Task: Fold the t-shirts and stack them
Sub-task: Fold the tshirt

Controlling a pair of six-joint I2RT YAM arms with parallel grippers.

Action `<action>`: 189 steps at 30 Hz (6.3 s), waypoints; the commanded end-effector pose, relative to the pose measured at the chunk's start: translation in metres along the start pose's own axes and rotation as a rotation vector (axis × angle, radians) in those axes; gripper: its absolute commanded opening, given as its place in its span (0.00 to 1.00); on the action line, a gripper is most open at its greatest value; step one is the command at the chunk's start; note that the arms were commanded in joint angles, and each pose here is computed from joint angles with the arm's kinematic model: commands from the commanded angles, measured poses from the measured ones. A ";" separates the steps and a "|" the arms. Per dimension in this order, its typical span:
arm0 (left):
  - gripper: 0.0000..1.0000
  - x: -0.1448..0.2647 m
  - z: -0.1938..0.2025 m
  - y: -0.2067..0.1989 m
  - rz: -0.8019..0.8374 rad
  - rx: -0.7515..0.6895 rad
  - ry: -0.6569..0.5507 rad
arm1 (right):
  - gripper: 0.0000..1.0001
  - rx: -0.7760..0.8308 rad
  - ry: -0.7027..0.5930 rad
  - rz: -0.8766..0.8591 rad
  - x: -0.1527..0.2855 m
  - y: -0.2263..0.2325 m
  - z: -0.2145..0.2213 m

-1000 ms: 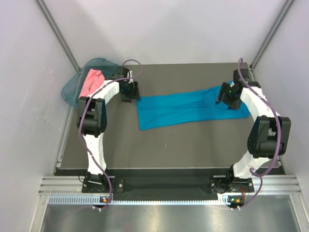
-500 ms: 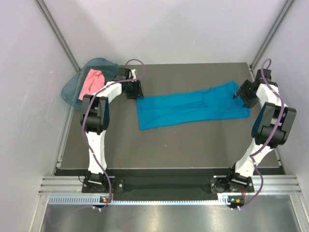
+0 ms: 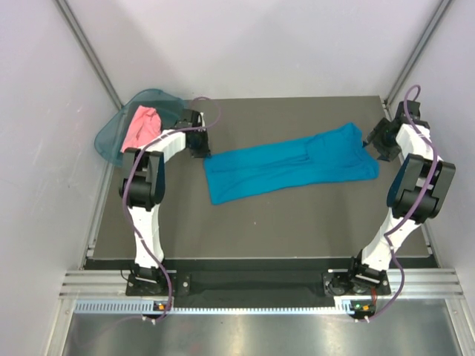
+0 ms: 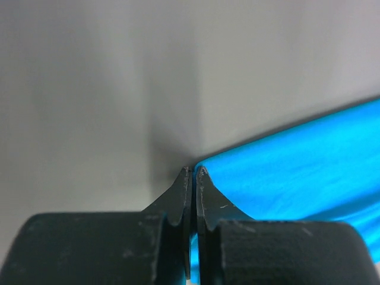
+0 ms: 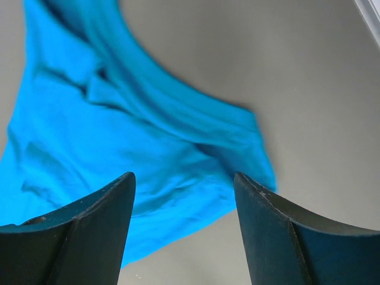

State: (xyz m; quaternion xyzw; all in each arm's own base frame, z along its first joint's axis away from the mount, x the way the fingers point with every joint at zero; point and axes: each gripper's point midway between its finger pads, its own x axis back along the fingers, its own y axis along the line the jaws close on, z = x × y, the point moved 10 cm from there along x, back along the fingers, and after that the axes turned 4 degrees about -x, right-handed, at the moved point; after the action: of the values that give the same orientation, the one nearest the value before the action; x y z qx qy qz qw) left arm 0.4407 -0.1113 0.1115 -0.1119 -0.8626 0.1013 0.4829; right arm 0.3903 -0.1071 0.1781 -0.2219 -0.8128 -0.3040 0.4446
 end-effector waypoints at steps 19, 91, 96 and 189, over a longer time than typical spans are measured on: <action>0.00 0.103 0.117 0.018 -0.287 0.217 0.126 | 0.81 0.040 0.077 -0.206 -0.014 -0.010 0.047; 0.00 0.098 0.177 -0.024 -0.245 0.243 0.303 | 0.69 0.170 -0.195 -0.188 0.013 0.113 -0.063; 0.00 0.097 0.169 -0.021 -0.236 0.228 0.282 | 0.72 0.279 -0.125 -0.195 0.081 0.108 0.013; 0.41 0.171 0.287 -0.108 -0.012 0.175 0.373 | 0.06 0.503 0.586 -0.471 0.140 -0.077 0.424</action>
State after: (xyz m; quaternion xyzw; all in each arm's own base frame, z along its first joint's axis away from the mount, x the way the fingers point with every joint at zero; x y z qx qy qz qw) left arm 0.1113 -0.1850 0.1334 -0.0909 -0.7633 0.1509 0.6215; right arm 0.0332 0.1492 0.0955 0.1676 -0.7555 -0.2488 0.5824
